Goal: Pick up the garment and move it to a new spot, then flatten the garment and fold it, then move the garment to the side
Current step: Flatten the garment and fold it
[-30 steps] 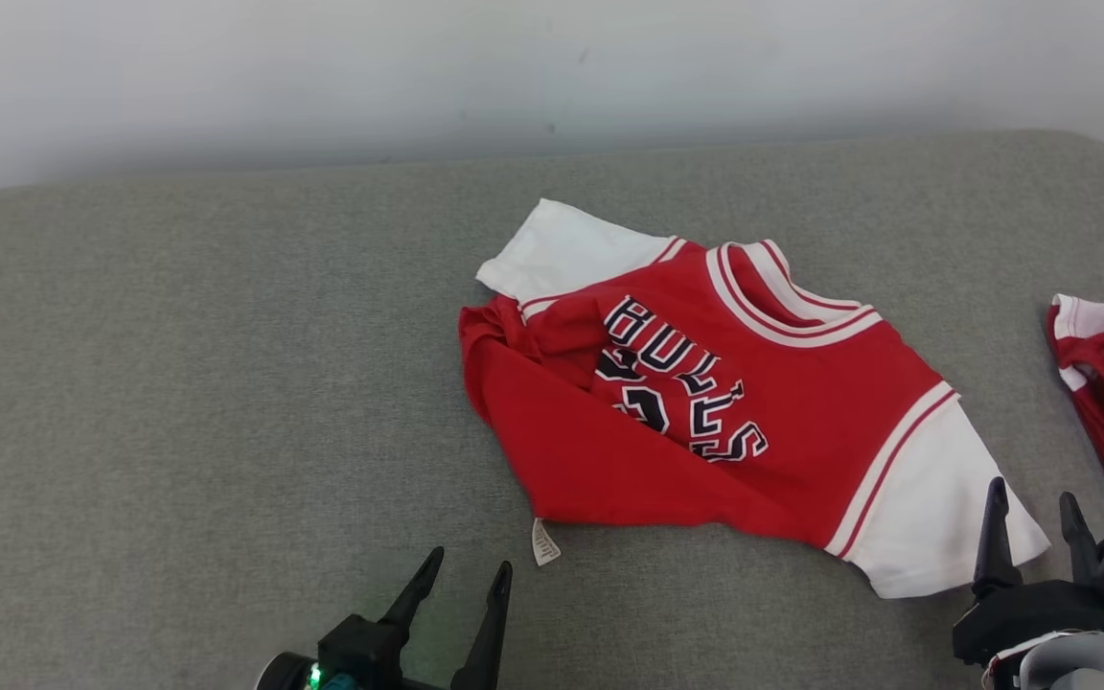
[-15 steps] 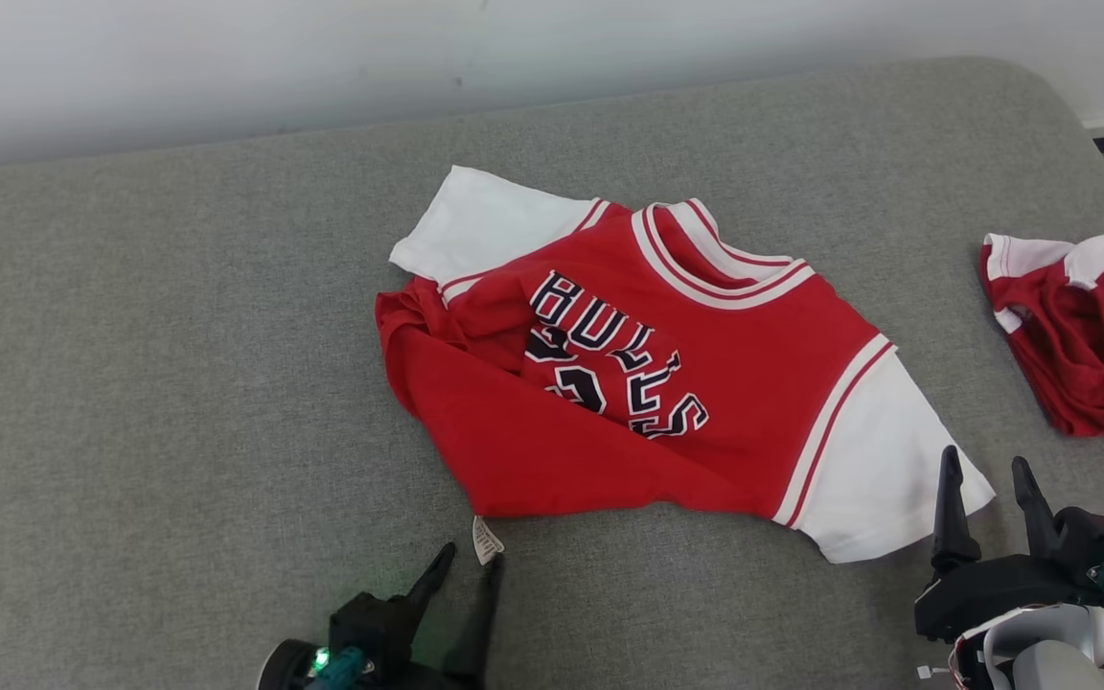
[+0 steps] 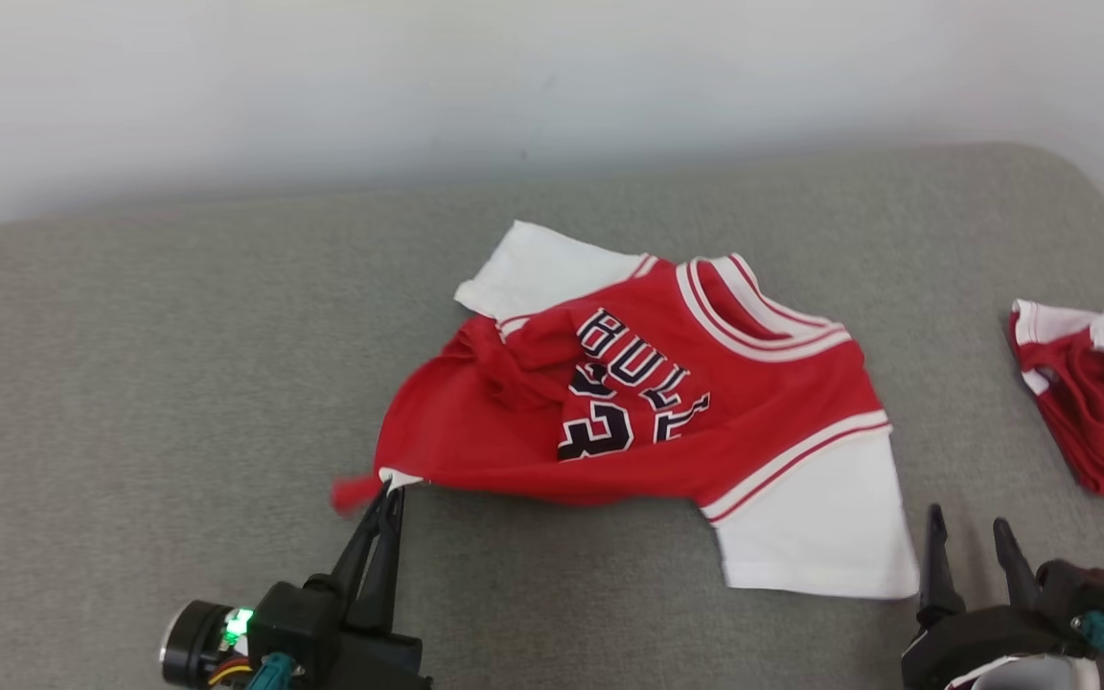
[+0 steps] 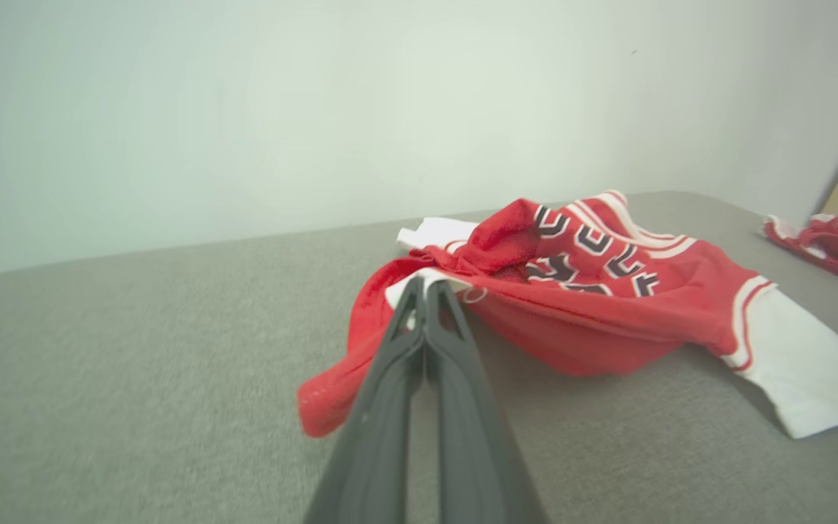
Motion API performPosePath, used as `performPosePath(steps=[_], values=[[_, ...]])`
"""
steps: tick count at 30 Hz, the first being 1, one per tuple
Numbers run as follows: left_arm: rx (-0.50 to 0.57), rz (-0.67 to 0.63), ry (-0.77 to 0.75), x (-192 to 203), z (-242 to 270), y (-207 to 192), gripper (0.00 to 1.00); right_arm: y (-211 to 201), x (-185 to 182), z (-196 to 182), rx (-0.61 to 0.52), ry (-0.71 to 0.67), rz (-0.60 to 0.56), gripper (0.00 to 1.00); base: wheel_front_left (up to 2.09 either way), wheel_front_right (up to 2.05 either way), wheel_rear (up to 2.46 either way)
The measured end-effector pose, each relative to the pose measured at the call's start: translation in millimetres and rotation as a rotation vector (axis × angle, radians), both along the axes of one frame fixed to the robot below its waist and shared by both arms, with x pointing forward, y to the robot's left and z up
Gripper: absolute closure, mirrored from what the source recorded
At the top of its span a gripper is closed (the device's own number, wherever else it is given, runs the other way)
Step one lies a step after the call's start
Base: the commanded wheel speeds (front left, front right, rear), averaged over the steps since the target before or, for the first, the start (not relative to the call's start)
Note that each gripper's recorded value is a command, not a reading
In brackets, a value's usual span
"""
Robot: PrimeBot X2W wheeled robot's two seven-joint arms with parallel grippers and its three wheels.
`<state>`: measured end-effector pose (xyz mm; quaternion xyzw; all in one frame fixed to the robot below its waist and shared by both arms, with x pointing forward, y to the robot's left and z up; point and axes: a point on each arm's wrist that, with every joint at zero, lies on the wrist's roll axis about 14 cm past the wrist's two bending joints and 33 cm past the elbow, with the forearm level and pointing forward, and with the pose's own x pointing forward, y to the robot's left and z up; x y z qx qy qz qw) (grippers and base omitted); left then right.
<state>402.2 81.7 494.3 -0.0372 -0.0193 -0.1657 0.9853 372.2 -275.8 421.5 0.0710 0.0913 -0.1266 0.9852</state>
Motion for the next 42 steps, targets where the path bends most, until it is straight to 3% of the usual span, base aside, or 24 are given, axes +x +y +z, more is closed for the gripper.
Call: performPosePath(steps=[6,7,8,9,16,25,42], values=[[0.122,0.048,-0.071,-19,15,29,1.0,21,-1,5,0.031,-0.02,0.045,0.0,0.0,0.0,0.0],[0.138,0.063,-0.047,-23,7,35,0.75,24,1,6,0.034,-0.025,0.054,0.0,0.0,0.0,0.0],[0.155,0.086,0.01,-29,-11,44,0.29,28,2,8,0.038,-0.031,0.063,0.0,0.0,0.0,0.0],[0.169,0.099,0.066,-38,-29,51,0.0,31,2,9,0.042,-0.036,0.07,0.0,0.0,0.0,0.0],[0.142,0.212,0.23,-63,-74,80,0.0,37,-3,13,0.067,-0.053,0.081,0.0,0.0,0.0,0.0],[0.092,0.283,0.195,-67,-62,92,0.0,33,-13,31,0.045,-0.112,0.079,0.0,0.0,0.0,0.0],[0.059,0.325,0.091,-67,-30,106,0.0,71,-18,64,-0.014,-0.216,0.219,0.0,0.0,0.0,0.0]])
